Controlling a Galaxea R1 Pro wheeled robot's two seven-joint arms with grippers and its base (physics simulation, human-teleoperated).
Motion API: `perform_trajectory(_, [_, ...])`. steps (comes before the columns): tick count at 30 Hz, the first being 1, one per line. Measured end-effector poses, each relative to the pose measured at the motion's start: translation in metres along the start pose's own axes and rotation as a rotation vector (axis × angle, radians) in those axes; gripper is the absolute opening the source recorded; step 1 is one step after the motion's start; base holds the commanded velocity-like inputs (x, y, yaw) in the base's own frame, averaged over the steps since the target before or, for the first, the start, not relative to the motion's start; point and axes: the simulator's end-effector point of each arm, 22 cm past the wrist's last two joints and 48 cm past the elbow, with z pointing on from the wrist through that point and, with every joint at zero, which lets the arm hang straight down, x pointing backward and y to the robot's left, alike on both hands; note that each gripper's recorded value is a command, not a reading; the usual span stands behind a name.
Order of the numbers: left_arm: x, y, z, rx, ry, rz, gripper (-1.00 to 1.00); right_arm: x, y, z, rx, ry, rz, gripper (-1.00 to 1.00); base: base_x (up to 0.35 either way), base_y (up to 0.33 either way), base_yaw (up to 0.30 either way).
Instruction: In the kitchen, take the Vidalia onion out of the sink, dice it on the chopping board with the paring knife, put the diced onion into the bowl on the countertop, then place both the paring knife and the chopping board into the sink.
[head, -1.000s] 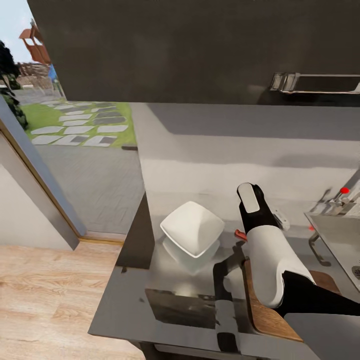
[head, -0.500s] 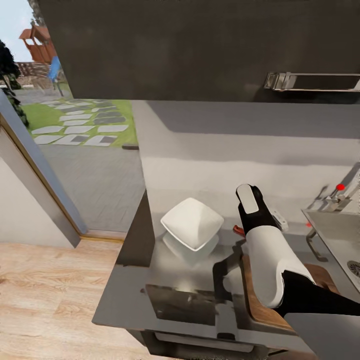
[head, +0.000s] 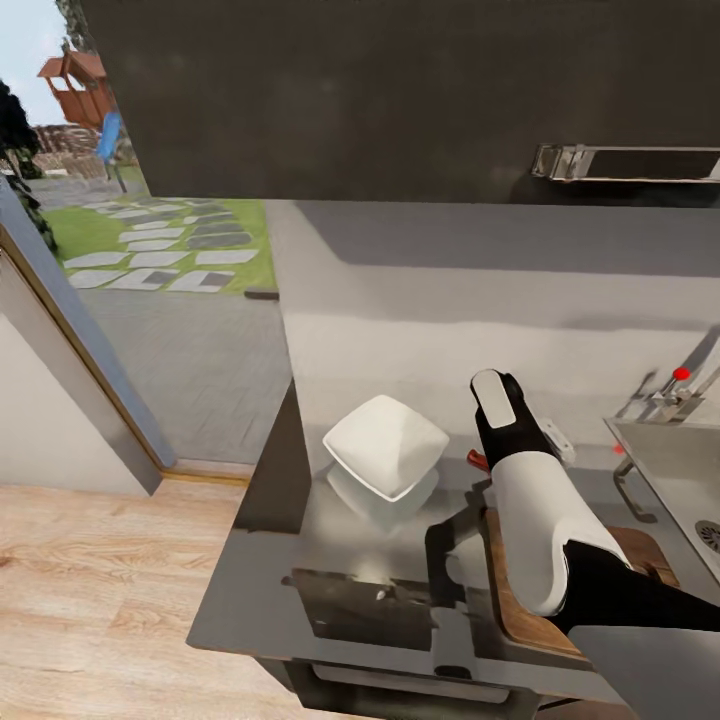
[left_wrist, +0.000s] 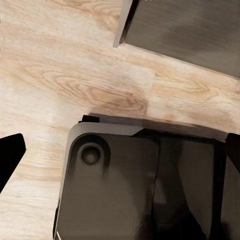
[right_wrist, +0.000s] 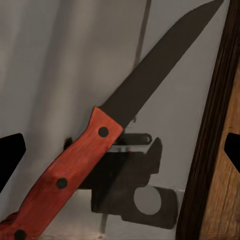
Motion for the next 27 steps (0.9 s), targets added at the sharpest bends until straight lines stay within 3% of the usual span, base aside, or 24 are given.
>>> perform_trajectory(27, [0.0000, 0.0000, 0.0000, 0.000, 0.000, 0.000, 1.00, 0.0072, 0.0054, 0.0050, -0.022, 0.002, -0.006, 1.00, 0.000, 0.028, 0.000])
